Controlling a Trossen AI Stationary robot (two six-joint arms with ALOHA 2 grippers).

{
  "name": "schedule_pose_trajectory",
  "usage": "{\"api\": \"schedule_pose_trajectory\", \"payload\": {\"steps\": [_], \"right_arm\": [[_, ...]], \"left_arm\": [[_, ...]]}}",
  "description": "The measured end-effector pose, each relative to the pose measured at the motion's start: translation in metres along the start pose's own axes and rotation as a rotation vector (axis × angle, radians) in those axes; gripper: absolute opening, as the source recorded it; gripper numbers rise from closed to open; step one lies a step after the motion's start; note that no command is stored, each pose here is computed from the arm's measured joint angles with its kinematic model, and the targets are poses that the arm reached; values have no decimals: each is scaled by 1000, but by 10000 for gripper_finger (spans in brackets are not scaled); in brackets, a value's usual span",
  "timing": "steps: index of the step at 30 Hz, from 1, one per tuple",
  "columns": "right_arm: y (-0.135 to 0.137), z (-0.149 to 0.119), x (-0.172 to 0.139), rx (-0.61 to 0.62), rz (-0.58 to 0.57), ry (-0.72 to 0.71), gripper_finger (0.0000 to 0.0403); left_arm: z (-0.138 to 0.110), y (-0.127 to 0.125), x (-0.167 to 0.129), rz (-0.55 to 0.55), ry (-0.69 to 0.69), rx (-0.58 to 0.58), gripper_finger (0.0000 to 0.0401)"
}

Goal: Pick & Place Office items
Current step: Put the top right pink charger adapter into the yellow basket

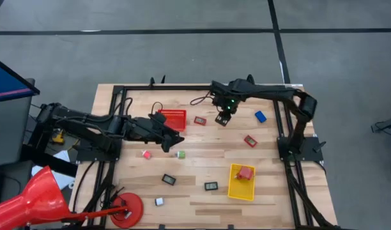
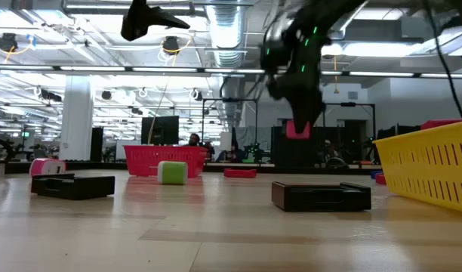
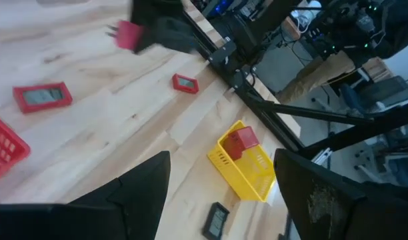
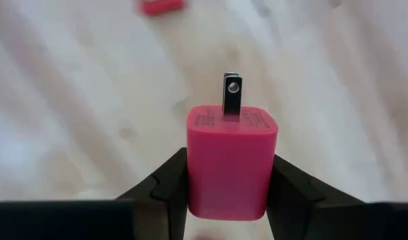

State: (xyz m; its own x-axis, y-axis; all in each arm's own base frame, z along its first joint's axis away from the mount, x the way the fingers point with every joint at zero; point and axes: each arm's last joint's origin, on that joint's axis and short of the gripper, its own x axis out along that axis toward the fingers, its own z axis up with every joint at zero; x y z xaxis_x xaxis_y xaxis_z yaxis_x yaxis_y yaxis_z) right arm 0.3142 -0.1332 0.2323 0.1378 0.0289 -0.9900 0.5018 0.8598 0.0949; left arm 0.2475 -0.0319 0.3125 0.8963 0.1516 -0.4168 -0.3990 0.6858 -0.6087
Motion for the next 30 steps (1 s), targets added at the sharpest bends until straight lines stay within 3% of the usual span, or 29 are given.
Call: {"api": "schedule_pose_trajectory", "payload": {"steps": [7, 11, 20, 30], "right_arm": [[63, -43, -53, 121, 66, -88, 139], [94, -69, -68, 211, 83, -104, 139], [170, -127, -68, 441, 94, -55, 139], [229, -197, -57, 710, 76, -31, 139]], "left_arm": [[4, 4, 2, -12, 24, 56, 264], [6, 6, 3, -40, 56, 73, 264], [3, 4, 2, -101, 126, 155, 264], [-1, 1, 1, -134, 154, 181, 264]]}}
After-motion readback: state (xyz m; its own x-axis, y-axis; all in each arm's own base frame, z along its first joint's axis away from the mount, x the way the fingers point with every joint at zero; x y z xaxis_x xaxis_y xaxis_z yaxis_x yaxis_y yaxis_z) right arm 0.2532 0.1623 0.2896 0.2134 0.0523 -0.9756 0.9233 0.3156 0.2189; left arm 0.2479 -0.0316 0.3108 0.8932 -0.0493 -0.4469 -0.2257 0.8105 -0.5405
